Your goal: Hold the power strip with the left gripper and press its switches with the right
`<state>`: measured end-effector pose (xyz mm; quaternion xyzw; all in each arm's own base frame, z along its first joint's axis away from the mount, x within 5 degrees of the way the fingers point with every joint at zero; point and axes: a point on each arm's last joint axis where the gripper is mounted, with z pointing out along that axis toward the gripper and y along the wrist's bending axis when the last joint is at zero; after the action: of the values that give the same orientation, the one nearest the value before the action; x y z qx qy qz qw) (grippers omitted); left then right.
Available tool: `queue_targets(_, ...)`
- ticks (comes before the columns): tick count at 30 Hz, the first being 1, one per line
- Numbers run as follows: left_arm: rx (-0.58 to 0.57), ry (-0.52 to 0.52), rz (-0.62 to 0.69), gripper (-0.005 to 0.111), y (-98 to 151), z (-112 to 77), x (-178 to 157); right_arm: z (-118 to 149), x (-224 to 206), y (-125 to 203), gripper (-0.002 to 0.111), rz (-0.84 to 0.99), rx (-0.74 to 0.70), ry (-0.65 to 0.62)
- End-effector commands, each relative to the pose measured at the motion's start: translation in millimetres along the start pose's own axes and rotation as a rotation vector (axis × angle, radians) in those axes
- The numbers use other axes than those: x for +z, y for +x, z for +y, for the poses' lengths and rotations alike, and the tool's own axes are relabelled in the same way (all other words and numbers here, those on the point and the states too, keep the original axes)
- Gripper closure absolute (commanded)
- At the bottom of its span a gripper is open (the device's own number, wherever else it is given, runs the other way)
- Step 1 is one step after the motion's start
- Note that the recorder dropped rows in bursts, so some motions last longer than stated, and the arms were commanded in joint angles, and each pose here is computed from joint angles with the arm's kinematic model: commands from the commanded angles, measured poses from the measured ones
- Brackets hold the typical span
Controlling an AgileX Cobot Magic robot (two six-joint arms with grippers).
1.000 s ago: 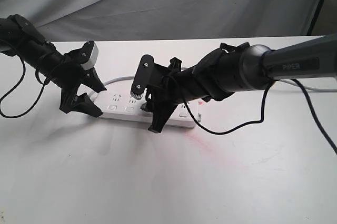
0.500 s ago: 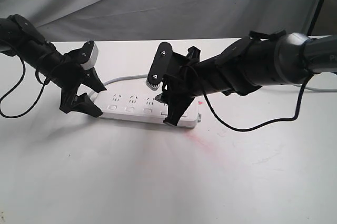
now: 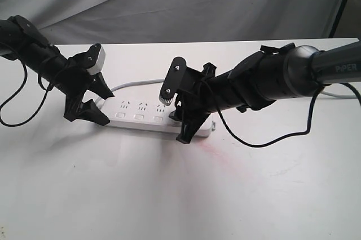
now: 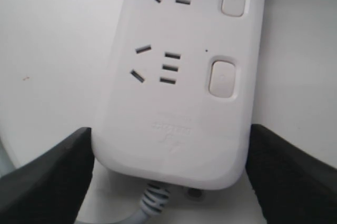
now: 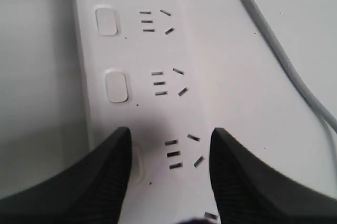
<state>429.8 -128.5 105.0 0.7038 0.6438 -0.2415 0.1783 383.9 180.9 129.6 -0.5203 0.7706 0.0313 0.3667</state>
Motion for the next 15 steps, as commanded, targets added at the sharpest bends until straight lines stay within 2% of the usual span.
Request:
queue_targets(1,-0.001,-0.018,-0.002,0.037,-2.8,1.8,1.3,-0.8,-0.4,2.8,0.064,0.006,0.003,0.004)
queue_targets(15,-0.001,-0.018,-0.002,0.037,-2.8,1.8,1.3,4.1,11.9,13.5,0.064,0.041,-0.016,-0.012)
